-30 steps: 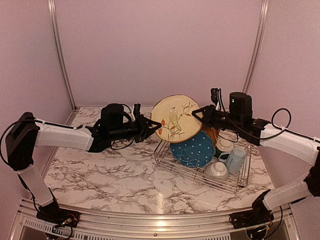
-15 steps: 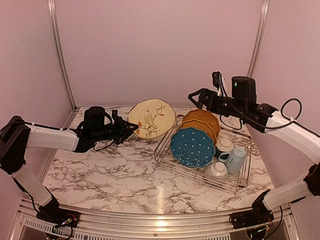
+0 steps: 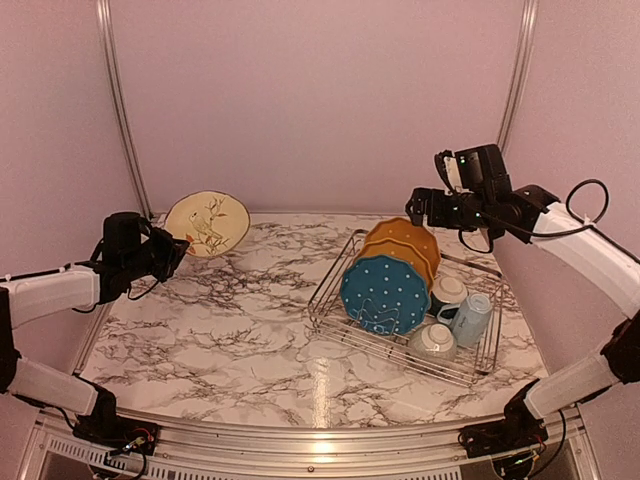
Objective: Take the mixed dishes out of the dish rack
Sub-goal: Place the plate at the corner of the board.
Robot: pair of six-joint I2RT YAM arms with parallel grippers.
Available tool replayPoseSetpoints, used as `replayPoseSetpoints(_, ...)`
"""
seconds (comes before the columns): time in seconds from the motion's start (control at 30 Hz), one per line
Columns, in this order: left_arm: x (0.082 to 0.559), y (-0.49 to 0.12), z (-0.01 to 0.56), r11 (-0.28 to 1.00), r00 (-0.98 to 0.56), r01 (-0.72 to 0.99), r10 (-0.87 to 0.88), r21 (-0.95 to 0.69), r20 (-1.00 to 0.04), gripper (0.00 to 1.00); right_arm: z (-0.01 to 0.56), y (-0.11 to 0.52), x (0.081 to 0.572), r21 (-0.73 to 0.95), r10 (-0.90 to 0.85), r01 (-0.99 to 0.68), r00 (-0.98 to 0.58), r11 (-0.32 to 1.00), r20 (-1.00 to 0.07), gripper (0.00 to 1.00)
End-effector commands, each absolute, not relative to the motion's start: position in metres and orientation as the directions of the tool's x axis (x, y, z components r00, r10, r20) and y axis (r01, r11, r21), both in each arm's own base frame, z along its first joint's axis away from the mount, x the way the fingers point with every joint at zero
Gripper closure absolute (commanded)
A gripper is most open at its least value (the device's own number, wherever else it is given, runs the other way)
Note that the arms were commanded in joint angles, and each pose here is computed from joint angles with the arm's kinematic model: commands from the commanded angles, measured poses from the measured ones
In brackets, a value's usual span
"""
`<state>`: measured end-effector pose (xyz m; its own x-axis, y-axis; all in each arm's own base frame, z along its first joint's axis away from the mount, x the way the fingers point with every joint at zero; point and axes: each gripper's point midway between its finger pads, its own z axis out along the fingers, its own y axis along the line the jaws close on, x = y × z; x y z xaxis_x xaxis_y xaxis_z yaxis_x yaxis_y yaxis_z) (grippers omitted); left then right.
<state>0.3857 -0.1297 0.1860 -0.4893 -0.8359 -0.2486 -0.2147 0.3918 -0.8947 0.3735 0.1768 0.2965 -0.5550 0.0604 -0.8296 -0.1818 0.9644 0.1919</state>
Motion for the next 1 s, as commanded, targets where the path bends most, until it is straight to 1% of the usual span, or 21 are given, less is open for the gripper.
replayPoseSetpoints(0.0, 0.398, -0.091, 0.212, 0.362, -0.347, -0.196, -0.895, -0.911, -0.281, 1.0, 0.295, 0.137, 0.374, 0.062, 0.036, -0.026, -0.563, 0.998, -0.826, 0.01)
replayPoseSetpoints(0.07, 0.405, -0.08, 0.207, 0.354, -0.324, -0.222, -0.906, -0.908, -0.274, 1.0, 0.299, 0.134, 0.372, 0.06, 0.041, -0.017, -0.555, 0.998, -0.831, 0.02)
replayPoseSetpoints(0.13, 0.412, -0.069, 0.2, 0.335, -0.298, -0.249, -0.919, -0.909, -0.257, 1.0, 0.306, 0.136, 0.369, 0.067, 0.031, -0.05, -0.525, 0.996, -0.851, 0.02)
replayPoseSetpoints(0.23, 0.426, -0.051, 0.193, 0.291, -0.255, -0.245, -0.94, -0.925, -0.228, 1.0, 0.312, 0.135, 0.361, 0.046, -0.008, -0.1, -0.479, 0.994, -0.878, 0.01)
replayPoseSetpoints(0.37, 0.45, -0.042, 0.173, 0.223, -0.283, -0.242, -0.947, -0.944, -0.151, 1.0, 0.312, 0.128, 0.351, 0.008, -0.047, -0.114, -0.466, 0.993, -0.883, 0.01)
replayPoseSetpoints(0.47, 0.464, -0.03, 0.155, 0.18, -0.276, -0.235, -0.955, -0.955, -0.112, 1.0, 0.307, 0.14, 0.346, 0.037, -0.061, -0.188, -0.49, 0.982, -0.87, 0.02)
replayPoseSetpoints(0.57, 0.477, -0.026, 0.138, 0.187, -0.285, -0.224, -0.951, -0.957, -0.12, 1.0, 0.303, 0.154, 0.343, 0.077, -0.061, -0.252, -0.498, 0.965, -0.865, 0.02)
replayPoseSetpoints(0.73, 0.489, -0.019, 0.107, 0.188, -0.268, -0.26, -0.956, -0.947, -0.116, 1.0, 0.304, 0.166, 0.341, 0.104, -0.071, -0.316, -0.497, 0.943, -0.865, 0.01)
replayPoseSetpoints(0.83, 0.489, -0.016, 0.095, 0.185, -0.25, -0.277, -0.961, -0.943, -0.115, 1.0, 0.307, 0.164, 0.34, 0.094, -0.077, -0.315, -0.49, 0.944, -0.868, 0.02)
replayPoseSetpoints(0.97, 0.485, -0.009, 0.085, 0.202, -0.22, -0.308, -0.966, -0.93, -0.137, 1.0, 0.304, 0.164, 0.339, 0.099, -0.072, -0.31, -0.496, 0.946, -0.866, 0.02)
